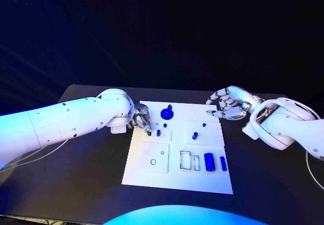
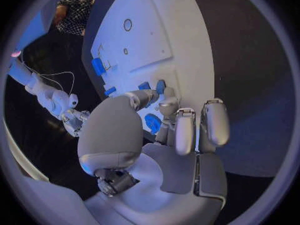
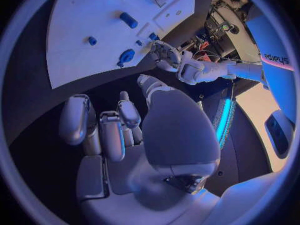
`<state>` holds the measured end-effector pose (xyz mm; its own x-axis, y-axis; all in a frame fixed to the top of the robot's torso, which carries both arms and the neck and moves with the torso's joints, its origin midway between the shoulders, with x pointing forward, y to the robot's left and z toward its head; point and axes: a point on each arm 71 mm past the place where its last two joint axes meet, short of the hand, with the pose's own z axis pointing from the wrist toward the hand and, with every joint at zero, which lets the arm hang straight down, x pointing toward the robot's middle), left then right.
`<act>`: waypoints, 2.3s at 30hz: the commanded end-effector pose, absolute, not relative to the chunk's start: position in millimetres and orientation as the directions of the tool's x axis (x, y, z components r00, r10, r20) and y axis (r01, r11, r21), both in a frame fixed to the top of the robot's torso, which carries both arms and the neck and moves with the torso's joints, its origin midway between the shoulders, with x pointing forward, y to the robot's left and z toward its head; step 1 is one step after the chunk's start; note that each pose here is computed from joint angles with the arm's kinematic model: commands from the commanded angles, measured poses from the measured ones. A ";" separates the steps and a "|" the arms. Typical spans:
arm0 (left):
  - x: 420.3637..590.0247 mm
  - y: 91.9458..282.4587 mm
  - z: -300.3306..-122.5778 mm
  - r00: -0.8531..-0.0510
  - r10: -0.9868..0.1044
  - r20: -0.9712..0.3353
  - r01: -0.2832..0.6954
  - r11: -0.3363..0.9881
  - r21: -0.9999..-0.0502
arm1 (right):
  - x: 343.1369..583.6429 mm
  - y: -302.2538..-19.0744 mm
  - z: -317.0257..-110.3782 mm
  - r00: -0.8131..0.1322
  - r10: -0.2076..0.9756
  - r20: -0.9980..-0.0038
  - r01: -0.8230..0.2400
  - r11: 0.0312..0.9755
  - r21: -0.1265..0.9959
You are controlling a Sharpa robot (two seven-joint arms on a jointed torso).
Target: Assemble the parts on the task board
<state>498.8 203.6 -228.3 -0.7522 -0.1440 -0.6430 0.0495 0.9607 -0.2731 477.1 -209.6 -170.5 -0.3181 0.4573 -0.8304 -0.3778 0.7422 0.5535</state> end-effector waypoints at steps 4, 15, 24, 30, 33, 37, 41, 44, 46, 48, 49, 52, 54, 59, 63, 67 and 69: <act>496.9 198.8 -230.8 -0.759 -0.172 -0.628 0.037 0.951 -0.306 | 476.3 -208.6 -170.5 -0.322 0.451 -0.833 -0.391 0.738 0.551; 498.5 200.1 -230.5 -0.750 -0.188 -0.634 0.024 0.950 -0.311 | 475.9 -208.8 -170.4 -0.322 0.452 -0.832 -0.391 0.737 0.552; 499.9 203.4 -230.7 -0.745 -0.192 -0.639 0.016 0.952 -0.304 | 475.7 -209.3 -170.2 -0.322 0.452 -0.832 -0.390 0.737 0.552; 500.6 206.0 -230.8 -0.743 -0.193 -0.641 0.011 0.954 -0.300 | 475.5 -209.7 -170.2 -0.321 0.453 -0.832 -0.389 0.737 0.552; 501.0 207.0 -230.7 -0.740 -0.193 -0.644 0.009 0.955 -0.297 | 475.5 -209.9 -170.1 -0.321 0.453 -0.832 -0.389 0.738 0.552; 501.4 207.9 -230.4 -0.736 -0.194 -0.648 0.008 0.956 -0.294 | 475.4 -210.0 -170.1 -0.321 0.453 -0.832 -0.389 0.738 0.552; 502.0 209.2 -229.9 -0.731 -0.199 -0.653 0.004 0.956 -0.295 | 475.4 -210.0 -170.1 -0.321 0.453 -0.832 -0.389 0.738 0.552; 502.1 210.6 -229.1 -0.725 -0.209 -0.656 -0.001 0.953 -0.302 | 475.5 -209.8 -170.2 -0.322 0.453 -0.832 -0.390 0.737 0.552; 502.4 211.7 -228.1 -0.718 -0.223 -0.659 -0.007 0.949 -0.314 | 475.5 -209.8 -170.2 -0.321 0.453 -0.832 -0.390 0.737 0.552; 502.9 212.2 -226.5 -0.708 -0.246 -0.663 -0.009 0.941 -0.339 | 475.6 -209.9 -170.2 -0.321 0.453 -0.832 -0.390 0.737 0.552; 503.4 212.2 -225.1 -0.699 -0.267 -0.663 -0.012 0.932 -0.363 | 475.7 -210.0 -170.1 -0.321 0.453 -0.832 -0.390 0.737 0.552; 505.4 211.1 -219.1 -0.666 -0.354 -0.657 -0.012 0.885 -0.465 | 475.8 -210.3 -170.1 -0.319 0.453 -0.832 -0.390 0.738 0.551; 506.9 209.4 -213.6 -0.633 -0.425 -0.648 0.000 0.836 -0.548 | 475.9 -210.5 -170.1 -0.318 0.454 -0.832 -0.390 0.738 0.551; 508.6 200.6 -197.0 -0.540 -0.543 -0.643 0.121 0.706 -0.698 | 476.3 -211.3 -169.9 -0.314 0.456 -0.833 -0.390 0.738 0.551; 505.2 189.7 -188.0 -0.483 -0.512 -0.710 0.275 0.681 -0.679 | 476.6 -212.3 -169.9 -0.311 0.457 -0.833 -0.388 0.739 0.550; 501.9 180.8 -184.6 -0.431 -0.459 -0.777 0.390 0.681 -0.619 | 476.8 -212.6 -169.9 -0.310 0.457 -0.834 -0.388 0.740 0.550; 500.4 176.7 -184.9 -0.406 -0.419 -0.812 0.441 0.688 -0.576 | 476.9 -212.6 -169.9 -0.310 0.457 -0.834 -0.388 0.740 0.550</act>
